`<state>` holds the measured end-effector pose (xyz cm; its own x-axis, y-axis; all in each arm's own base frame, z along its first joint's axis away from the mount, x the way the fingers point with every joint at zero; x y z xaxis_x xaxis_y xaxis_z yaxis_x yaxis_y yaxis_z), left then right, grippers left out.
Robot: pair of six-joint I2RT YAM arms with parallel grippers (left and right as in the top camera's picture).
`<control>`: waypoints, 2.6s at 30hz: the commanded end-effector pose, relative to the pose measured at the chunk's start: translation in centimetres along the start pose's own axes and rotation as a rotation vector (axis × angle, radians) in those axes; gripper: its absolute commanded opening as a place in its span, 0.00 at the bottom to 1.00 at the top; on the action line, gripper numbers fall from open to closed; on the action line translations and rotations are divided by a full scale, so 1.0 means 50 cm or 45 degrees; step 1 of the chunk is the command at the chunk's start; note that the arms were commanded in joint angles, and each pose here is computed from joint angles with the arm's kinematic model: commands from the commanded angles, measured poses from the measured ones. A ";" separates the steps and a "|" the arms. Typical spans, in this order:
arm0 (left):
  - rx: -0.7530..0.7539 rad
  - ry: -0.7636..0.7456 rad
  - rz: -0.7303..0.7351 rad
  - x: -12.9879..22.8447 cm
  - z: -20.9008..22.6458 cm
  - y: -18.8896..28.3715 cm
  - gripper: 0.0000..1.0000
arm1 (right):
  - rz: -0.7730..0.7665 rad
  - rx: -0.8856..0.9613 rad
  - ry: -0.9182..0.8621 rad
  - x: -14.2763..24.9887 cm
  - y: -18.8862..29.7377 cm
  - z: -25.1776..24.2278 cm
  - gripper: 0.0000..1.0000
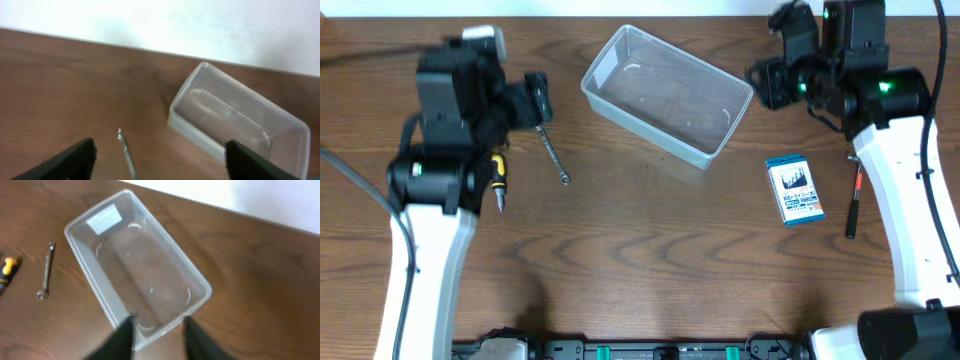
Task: Pack container
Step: 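Reach both grippers to the near corners of the clear container, then grip the container rim with both grippers and pull it toward center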
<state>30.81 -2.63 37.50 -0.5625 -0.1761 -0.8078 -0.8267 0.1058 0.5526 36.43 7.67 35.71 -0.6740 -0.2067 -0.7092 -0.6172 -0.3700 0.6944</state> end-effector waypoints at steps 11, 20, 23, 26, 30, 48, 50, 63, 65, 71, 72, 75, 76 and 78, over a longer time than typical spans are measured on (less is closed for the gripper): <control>0.129 -0.047 -0.106 -0.074 -0.083 -0.219 0.06 | 0.320 -0.129 0.191 0.044 -0.142 0.075 0.01; 0.173 -0.111 0.057 0.007 -0.138 -0.340 0.06 | 0.487 -0.357 0.530 0.092 -0.160 0.172 0.01; 0.166 -0.125 0.109 0.033 -0.139 -0.375 0.06 | 0.518 -0.381 0.585 0.100 -0.157 0.180 0.01; 0.188 -0.123 0.186 0.062 -0.137 -0.405 0.06 | 0.533 -0.396 0.630 0.106 -0.155 0.178 0.01; 0.225 -0.120 0.236 0.080 -0.139 -0.421 0.06 | 0.547 -0.408 0.667 0.115 -0.161 0.174 0.01; 0.184 -0.122 0.393 0.134 -0.128 -0.452 0.06 | 0.633 -0.426 0.646 0.229 -0.248 0.154 0.01; 0.179 -0.122 0.413 0.143 -0.127 -0.459 0.06 | 0.638 -0.426 0.644 0.237 -0.253 0.152 0.01; 0.153 -0.121 0.505 0.183 -0.117 -0.488 0.06 | 0.618 -0.333 0.618 0.252 -0.276 0.134 0.01; 0.150 -0.121 0.515 0.185 -0.116 -0.487 0.06 | 0.610 -0.283 0.597 0.247 -0.278 0.123 0.01; 0.134 -0.119 0.567 0.196 -0.112 -0.482 0.06 | 0.609 -0.231 0.534 0.244 -0.275 0.089 0.01; 0.132 -0.120 0.575 0.198 -0.111 -0.482 0.06 | 0.611 -0.228 0.527 0.244 -0.274 0.085 0.01; 0.127 -0.119 0.593 0.202 -0.110 -0.480 0.06 | 0.613 -0.217 0.509 0.244 -0.273 0.073 0.01; 0.126 -0.119 0.596 0.202 -0.110 -0.480 0.06 | 0.613 -0.216 0.507 0.244 -0.272 0.072 0.01; 0.123 -0.119 0.608 0.205 -0.109 -0.479 0.06 | 0.613 -0.212 0.502 0.244 -0.272 0.068 0.01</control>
<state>44.87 -12.13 17.57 -0.8643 -0.0056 -0.5030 -0.4885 0.2478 0.8366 35.18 13.70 18.29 -0.6189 -0.7039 -0.3486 -0.1945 -0.2927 0.9362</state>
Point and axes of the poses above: each gripper's point midway between its finger pads, its own y axis back along the fingers, its own z axis along the line the jaws close on, x = y × z, the point moved 10 cm from there along y, back along the fingers, and after that the axes turned 1 degree about y, right-handed, at the moved point
